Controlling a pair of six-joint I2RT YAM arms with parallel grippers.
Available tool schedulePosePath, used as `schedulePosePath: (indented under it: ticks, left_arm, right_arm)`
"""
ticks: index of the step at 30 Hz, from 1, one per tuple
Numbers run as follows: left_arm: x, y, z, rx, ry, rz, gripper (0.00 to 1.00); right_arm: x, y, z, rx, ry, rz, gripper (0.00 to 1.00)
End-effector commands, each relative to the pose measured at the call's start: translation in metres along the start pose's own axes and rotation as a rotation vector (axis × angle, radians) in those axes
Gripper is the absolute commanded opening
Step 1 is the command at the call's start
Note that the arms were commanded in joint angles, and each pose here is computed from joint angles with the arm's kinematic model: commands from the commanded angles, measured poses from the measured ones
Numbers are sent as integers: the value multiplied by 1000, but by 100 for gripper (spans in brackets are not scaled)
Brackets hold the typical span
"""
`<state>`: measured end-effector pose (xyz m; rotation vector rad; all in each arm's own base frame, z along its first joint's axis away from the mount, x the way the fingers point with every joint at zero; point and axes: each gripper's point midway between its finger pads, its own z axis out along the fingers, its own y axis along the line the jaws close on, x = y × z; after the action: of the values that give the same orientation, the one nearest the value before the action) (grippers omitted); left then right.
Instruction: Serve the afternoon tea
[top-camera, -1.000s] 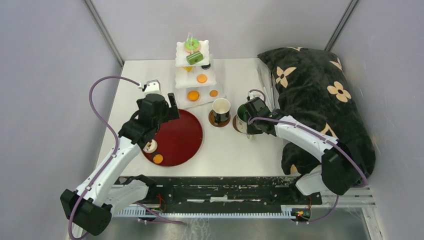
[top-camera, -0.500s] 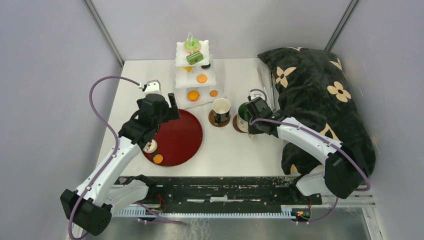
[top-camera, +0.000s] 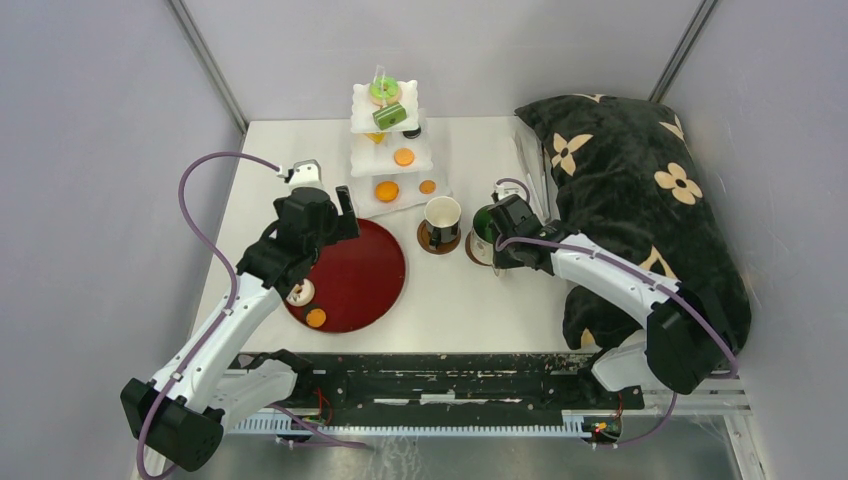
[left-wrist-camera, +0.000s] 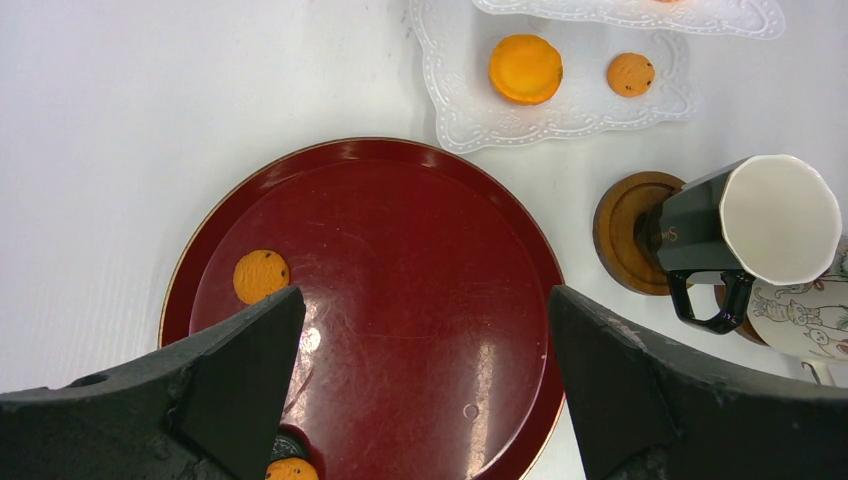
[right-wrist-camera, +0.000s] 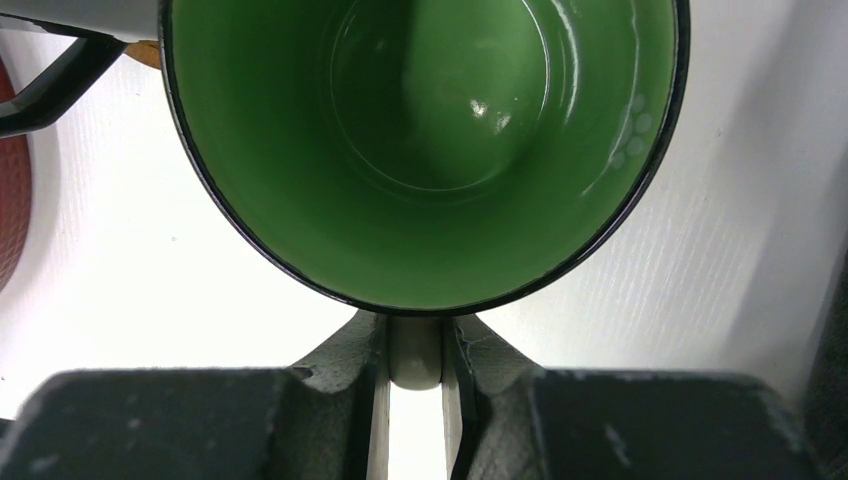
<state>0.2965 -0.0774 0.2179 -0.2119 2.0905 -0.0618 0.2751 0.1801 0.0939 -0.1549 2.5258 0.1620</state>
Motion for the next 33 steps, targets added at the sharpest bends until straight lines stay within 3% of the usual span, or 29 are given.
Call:
schedulePosePath:
  ticks: [1, 16, 25, 33]
  left_arm:
    - [-17, -4, -4, 13, -57, -69, 98]
    - [-17, -5, -5, 19, -57, -74, 98]
    - [-19, -5, -5, 22, -60, -73, 98]
    - [-31, -4, -12, 11, -79, -92, 99]
  right_arm:
    - [-56, 20, -10, -59, -190, 36, 1]
    - [-45, 20, 2, -57, -162, 58, 3]
    - [-47, 17, -5, -44, -163, 67, 68]
    - [-74, 8, -45, -11, -230, 63, 94]
